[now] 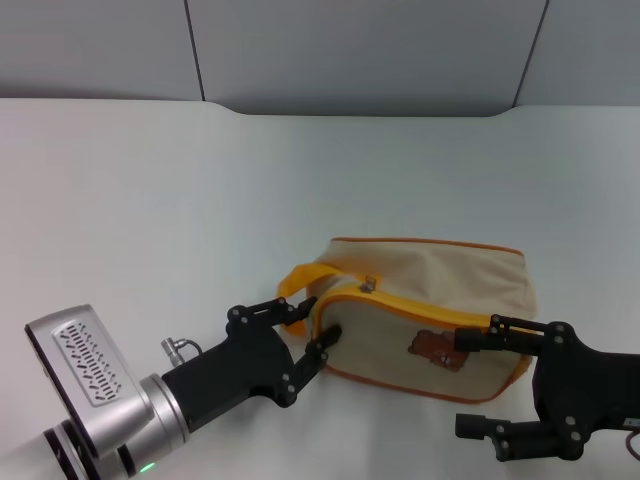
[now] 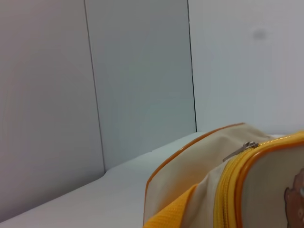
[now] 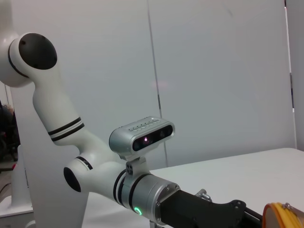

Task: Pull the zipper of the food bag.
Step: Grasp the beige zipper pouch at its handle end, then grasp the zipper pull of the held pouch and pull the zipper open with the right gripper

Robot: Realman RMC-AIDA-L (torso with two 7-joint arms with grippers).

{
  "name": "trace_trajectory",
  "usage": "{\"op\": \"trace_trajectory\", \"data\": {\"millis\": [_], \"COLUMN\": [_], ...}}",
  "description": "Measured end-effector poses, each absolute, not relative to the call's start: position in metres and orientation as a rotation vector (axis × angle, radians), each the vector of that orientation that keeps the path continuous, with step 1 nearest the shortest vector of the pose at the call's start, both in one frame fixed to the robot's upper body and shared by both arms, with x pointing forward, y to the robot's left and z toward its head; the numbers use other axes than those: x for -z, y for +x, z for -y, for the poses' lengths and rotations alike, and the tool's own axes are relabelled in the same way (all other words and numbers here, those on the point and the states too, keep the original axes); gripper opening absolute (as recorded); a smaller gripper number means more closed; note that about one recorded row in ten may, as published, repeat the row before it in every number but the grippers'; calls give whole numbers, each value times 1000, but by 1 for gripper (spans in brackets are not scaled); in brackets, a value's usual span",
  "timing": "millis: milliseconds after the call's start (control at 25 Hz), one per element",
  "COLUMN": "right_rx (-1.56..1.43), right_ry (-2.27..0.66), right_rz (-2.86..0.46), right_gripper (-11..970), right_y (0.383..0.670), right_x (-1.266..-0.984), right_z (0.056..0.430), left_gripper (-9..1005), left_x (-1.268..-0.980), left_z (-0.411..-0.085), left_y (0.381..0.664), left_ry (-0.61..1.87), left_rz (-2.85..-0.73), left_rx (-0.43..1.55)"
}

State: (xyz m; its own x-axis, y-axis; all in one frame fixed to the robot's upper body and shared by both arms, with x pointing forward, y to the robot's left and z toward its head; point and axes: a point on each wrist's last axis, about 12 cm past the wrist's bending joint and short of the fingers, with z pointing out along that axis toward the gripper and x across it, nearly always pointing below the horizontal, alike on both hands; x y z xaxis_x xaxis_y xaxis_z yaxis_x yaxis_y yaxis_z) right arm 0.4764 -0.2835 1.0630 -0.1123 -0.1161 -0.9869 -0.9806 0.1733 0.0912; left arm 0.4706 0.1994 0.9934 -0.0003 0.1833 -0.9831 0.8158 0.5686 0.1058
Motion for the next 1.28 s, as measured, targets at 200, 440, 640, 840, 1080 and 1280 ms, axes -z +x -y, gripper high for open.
{"op": "trace_trajectory", "data": {"millis": [200,440,640,840,1080,1280], "right_rx": [-1090,-1074,-1059,-953,-794,-579], "right_ry": [-1115,-1101,-1078,-908,-660,-584], "right_rz": [-1452,-1460,-1459,-1396,-1301,-1223], "right_gripper": [820,820,820,820,819,819], "right_y": [477,478,477,475,476,480], "right_x": [-1063,-1062,-1062,-1063,-1067,-1060], "right_z": [284,284,286,294,304,300], "left_gripper": [335,306,247,210,185,177], "left_x": [-996,-997,-999,-1008,-1017,-1028], "left_z": [-197,-197,-199,-202,-210,-217], "left_y": [469,469,468,468,475,486], "left_ry": [897,856,814,786,840,883], "left_rz": [-1493,-1494,-1482,-1405,-1325,-1254], "left_rx": [642,635,635,647,626,600]}}
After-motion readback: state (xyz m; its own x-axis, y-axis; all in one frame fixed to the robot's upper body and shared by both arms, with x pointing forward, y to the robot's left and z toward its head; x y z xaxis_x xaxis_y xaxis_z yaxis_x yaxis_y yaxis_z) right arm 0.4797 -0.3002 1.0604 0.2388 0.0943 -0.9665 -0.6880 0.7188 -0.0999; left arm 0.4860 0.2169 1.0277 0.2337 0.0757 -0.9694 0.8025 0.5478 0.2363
